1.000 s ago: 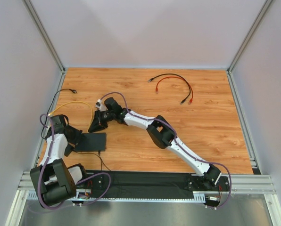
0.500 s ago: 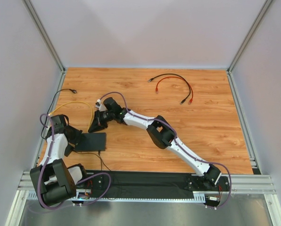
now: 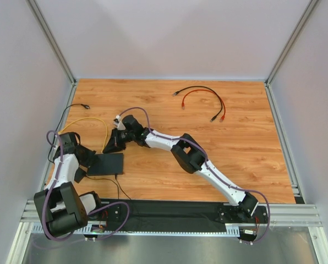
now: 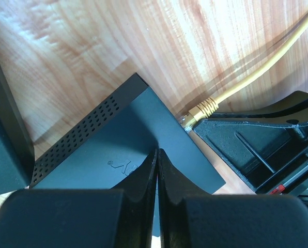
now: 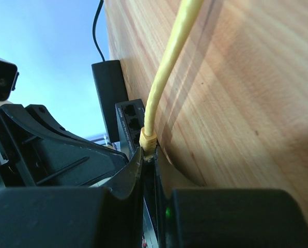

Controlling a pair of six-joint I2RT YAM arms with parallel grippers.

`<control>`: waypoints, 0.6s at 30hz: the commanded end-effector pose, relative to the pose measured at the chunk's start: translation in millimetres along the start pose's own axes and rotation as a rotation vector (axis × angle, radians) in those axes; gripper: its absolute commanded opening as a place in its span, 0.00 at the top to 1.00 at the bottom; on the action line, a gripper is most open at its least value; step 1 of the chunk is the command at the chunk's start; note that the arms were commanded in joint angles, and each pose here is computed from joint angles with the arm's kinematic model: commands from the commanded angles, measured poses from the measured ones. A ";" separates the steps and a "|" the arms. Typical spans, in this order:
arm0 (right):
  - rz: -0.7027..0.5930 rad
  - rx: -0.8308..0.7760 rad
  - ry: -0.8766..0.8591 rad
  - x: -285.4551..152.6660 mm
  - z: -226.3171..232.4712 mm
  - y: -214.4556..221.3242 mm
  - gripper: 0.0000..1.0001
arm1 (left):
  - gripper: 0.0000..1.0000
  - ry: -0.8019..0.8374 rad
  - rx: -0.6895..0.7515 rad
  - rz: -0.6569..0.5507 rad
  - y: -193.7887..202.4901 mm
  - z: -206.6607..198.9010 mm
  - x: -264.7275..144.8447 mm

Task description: Pull the plug from the switch port

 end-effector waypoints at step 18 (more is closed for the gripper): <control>-0.294 -0.111 -0.006 -28.1 32.6 -79.0 1.00 | 0.91 -0.217 0.096 0.089 26.9 48.3 9.5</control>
Point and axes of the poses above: each gripper's point midway between its finger pads, its own x axis out along the fingers, its own z axis along the line the jaws close on, y = z × x, the point moved 1 cm from there along -x, back along the fingers, and after that the axes turned 5 degrees about x, right-handed, at the moved point
